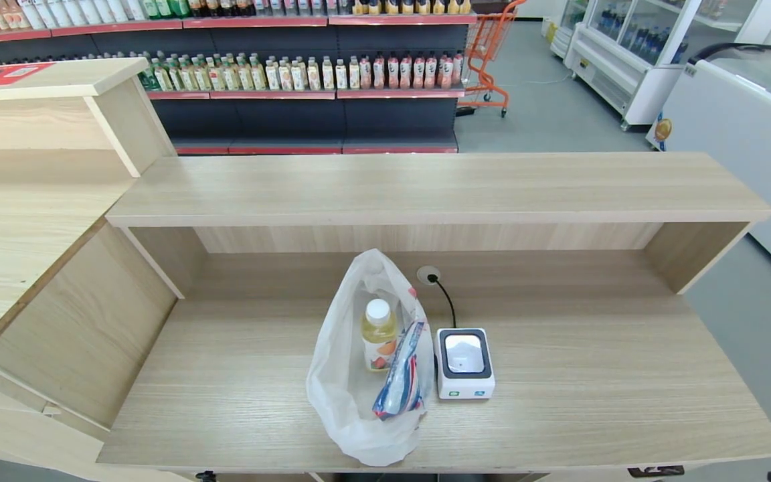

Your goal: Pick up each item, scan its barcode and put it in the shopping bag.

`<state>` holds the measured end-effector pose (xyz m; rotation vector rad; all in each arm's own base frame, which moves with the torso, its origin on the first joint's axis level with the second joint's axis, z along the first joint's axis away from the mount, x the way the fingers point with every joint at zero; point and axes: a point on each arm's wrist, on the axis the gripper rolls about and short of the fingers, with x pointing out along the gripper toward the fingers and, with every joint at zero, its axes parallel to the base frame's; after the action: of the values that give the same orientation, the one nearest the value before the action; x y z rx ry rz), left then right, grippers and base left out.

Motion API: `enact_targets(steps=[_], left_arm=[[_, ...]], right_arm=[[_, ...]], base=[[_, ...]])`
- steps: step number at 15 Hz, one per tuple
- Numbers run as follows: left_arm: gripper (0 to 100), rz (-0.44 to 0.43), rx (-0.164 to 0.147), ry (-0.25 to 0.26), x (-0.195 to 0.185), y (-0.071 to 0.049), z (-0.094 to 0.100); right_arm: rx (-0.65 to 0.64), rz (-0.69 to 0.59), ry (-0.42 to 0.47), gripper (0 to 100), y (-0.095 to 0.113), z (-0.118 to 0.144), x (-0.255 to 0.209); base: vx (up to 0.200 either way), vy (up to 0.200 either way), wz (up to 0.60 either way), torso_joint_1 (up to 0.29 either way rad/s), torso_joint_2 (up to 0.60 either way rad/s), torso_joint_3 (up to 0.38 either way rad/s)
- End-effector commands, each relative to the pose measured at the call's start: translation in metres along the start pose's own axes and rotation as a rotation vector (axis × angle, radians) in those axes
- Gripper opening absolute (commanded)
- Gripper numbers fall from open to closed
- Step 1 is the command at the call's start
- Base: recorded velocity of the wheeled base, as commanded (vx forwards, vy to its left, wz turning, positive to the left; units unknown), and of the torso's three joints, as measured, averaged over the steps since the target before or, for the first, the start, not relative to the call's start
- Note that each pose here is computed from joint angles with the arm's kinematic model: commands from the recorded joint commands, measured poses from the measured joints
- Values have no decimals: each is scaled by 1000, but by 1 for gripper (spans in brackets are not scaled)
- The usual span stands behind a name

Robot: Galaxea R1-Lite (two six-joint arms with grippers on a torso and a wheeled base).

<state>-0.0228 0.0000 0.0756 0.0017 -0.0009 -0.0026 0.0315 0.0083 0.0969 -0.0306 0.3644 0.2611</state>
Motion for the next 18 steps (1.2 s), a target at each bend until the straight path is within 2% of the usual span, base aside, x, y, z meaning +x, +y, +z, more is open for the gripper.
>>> enact_targets(steps=[1,2,4,5,7,9,11,18], left_arm=[[100,1,0,-1,0,0,0],[100,-1,0,-1,0,0,0],[100,-1,0,-1,0,0,0],[100,-1,0,-1,0,0,0],[100,-1,0,-1,0,0,0],[100,-1,0,-1,0,0,0],[100,-1,0,-1,0,0,0],[100,1,0,-1,0,0,0]], right_arm=[[-19,-54,-132,100,3,-23,-25],[-29,-62,-177,100,4,-26,-29],[-57,-126,-347,100,8,-33,-41],[-63,-149,-399,100,9,-36,-44],[-19,-243,-399,100,6,-35,-45],[-41,-206,-396,100,7,-36,-44],[-54,-282,-360,100,6,-39,-44],[-43,-270,-361,100,6,-39,-44]], base=[[0,0,0,0,0,0],[0,0,0,0,0,0],[0,0,0,0,0,0],[0,0,0,0,0,0],[0,0,0,0,0,0],[0,0,0,0,0,0],[0,0,0,0,0,0],[0,0,0,0,0,0]])
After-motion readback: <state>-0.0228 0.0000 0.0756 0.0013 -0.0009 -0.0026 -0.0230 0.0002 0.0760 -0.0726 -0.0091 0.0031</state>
